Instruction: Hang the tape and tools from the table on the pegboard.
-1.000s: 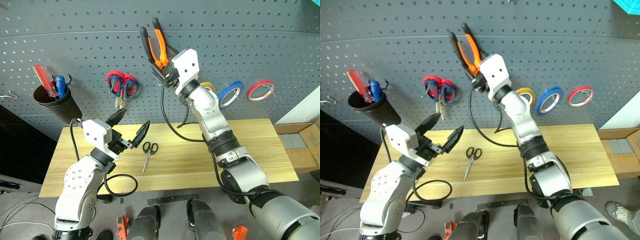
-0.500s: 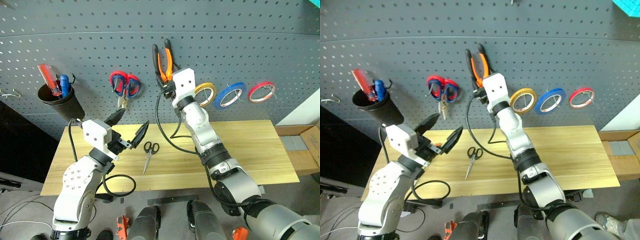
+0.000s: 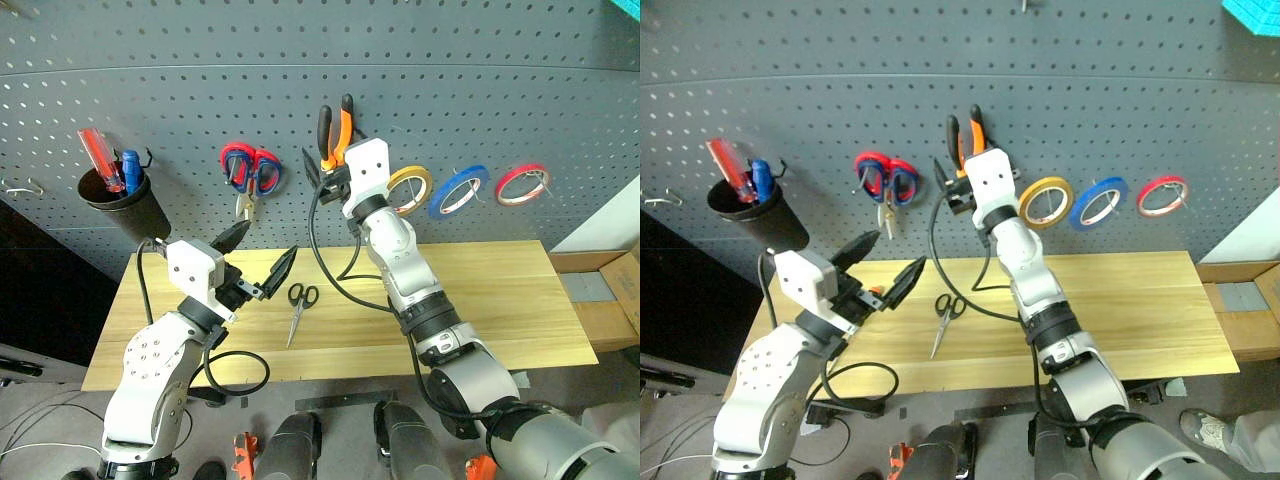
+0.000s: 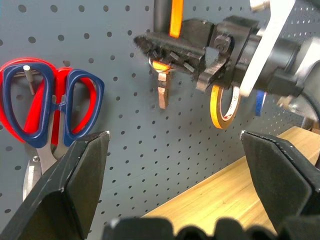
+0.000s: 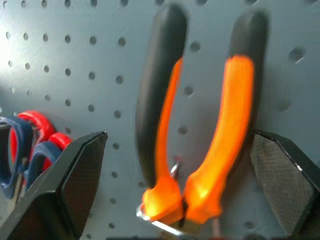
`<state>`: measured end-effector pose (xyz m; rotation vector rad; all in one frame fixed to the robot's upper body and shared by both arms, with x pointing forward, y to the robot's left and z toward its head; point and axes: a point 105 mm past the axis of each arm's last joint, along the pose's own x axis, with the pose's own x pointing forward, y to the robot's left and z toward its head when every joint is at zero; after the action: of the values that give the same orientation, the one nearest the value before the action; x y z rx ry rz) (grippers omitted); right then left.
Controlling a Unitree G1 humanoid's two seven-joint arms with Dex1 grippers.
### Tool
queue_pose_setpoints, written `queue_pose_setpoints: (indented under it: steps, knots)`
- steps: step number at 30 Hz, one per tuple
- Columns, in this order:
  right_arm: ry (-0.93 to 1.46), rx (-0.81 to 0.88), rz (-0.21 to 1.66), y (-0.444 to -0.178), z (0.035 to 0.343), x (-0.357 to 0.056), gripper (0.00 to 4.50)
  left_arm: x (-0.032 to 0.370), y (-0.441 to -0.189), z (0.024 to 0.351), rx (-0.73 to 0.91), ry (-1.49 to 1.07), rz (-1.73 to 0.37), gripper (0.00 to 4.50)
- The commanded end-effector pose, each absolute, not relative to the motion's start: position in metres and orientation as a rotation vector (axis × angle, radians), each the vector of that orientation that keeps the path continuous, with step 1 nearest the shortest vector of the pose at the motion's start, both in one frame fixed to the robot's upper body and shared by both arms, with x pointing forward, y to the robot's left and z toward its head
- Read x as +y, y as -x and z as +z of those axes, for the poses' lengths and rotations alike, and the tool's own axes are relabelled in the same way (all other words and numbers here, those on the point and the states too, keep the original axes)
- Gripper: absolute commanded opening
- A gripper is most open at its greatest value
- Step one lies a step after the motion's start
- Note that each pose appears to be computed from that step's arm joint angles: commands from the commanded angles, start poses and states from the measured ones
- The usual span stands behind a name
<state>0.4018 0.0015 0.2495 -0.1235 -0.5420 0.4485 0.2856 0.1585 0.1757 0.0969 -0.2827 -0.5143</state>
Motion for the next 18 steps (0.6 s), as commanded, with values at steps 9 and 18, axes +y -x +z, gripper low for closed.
queue_pose_setpoints:
  steps: [9, 18]
  knots:
    - [0.21, -0.404, 0.665, -0.348, 0.236, -0.05, 4.48, 0.174, -0.305, 0.124, -0.107, -0.095, -0.394, 4.5]
    - [0.178, 0.046, 1.112, -0.288, 0.175, -0.072, 4.48, 0.16, -0.316, 0.051, 0.217, -0.197, -0.32, 4.5]
